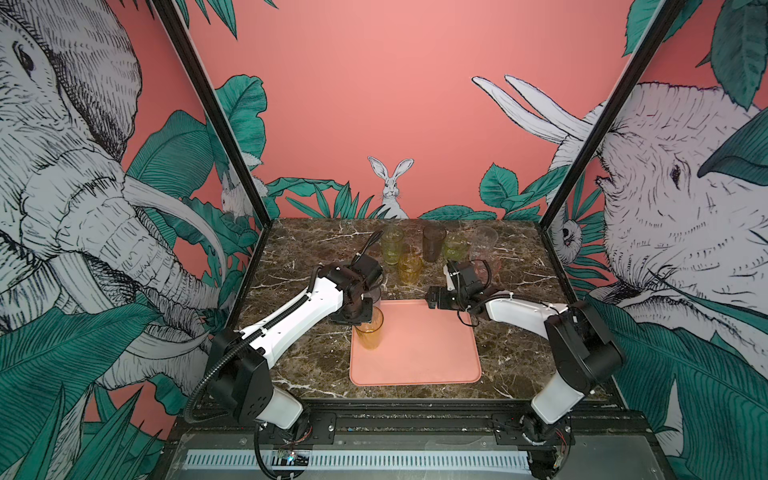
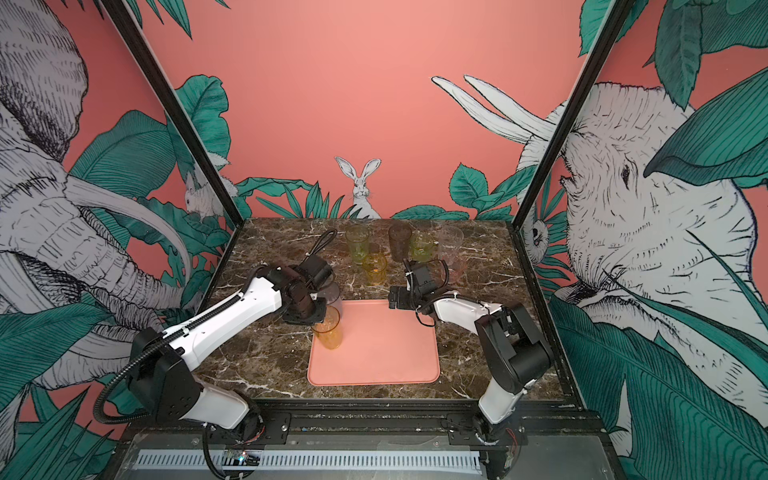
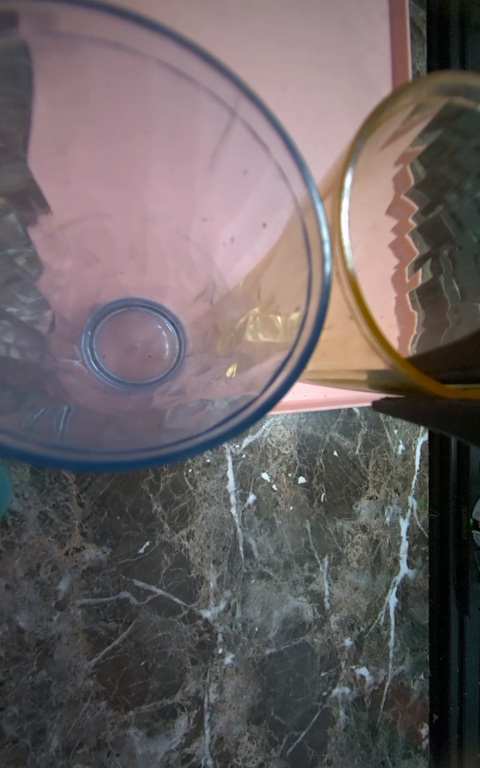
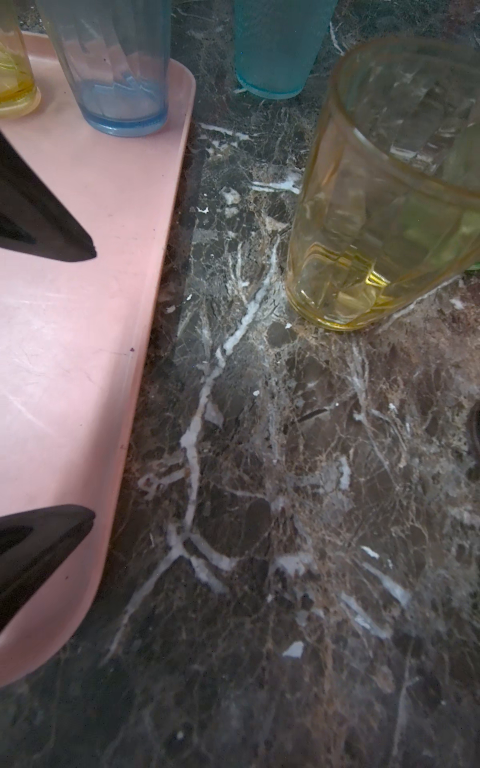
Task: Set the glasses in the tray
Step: 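Lower the yellow glass onto the tray and open the left gripper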
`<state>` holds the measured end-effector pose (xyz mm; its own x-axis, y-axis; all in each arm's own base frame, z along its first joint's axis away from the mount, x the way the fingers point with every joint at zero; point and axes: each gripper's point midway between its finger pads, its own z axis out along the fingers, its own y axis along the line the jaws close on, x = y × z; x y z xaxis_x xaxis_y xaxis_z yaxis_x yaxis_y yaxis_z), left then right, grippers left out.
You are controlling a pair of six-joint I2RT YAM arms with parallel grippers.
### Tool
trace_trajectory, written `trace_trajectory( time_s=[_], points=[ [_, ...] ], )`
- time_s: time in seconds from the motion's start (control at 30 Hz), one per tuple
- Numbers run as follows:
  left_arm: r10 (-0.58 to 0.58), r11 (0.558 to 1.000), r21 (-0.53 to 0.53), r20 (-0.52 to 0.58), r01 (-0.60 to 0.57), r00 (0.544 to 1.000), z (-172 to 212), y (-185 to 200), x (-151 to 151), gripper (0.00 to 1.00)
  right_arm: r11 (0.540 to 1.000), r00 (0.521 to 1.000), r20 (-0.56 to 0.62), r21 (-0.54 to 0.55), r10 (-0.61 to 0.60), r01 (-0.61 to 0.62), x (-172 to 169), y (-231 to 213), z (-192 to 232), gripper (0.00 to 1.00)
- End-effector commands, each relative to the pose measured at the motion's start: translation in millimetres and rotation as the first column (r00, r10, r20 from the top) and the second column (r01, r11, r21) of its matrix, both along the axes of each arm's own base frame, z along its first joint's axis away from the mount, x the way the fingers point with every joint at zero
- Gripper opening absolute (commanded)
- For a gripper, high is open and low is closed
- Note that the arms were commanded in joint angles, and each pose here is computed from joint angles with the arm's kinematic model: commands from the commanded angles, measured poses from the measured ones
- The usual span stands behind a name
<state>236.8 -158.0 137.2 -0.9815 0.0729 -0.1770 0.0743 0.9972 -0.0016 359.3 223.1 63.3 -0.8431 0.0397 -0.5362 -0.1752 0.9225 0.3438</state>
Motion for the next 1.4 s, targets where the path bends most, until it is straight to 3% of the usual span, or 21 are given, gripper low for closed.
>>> trace_trajectory(
  time_s=[0.0, 0.7, 0.87, 1.07, 1.37],
  points=[
    [0.022, 1.000, -0.005, 0.003, -0.022, 1.000, 1, 5, -3, 0.00, 1.000, 1.000, 0.013, 0.009, -0.001, 0.000, 4, 4, 5, 0.94],
    [0.040, 0.999, 0.009, 0.004, -0.040, 0.999, -3, 10, -3, 0.01, 1.000, 1.000, 0.010, 0.009, 0.001, -0.001, 4, 5, 6, 0.93],
    [0.034, 0.999, 0.015, 0.000, -0.034, 0.999, -2, 10, -2, 0.09, 1.000, 1.000, 0.005, 0.008, 0.003, -0.003, 3, 5, 5, 0.94],
    [0.040, 0.999, 0.019, 0.009, -0.040, 0.999, 2, 11, -1, 0.28, 1.000, 1.000, 0.005, 0.008, 0.002, -0.002, 4, 5, 4, 0.94],
    [0.047, 0.999, -0.006, 0.029, -0.046, 0.998, 14, 8, 0, 0.35, 1.000, 1.000, -0.003, 0.008, 0.006, -0.006, 4, 6, 3, 0.94]
  ],
)
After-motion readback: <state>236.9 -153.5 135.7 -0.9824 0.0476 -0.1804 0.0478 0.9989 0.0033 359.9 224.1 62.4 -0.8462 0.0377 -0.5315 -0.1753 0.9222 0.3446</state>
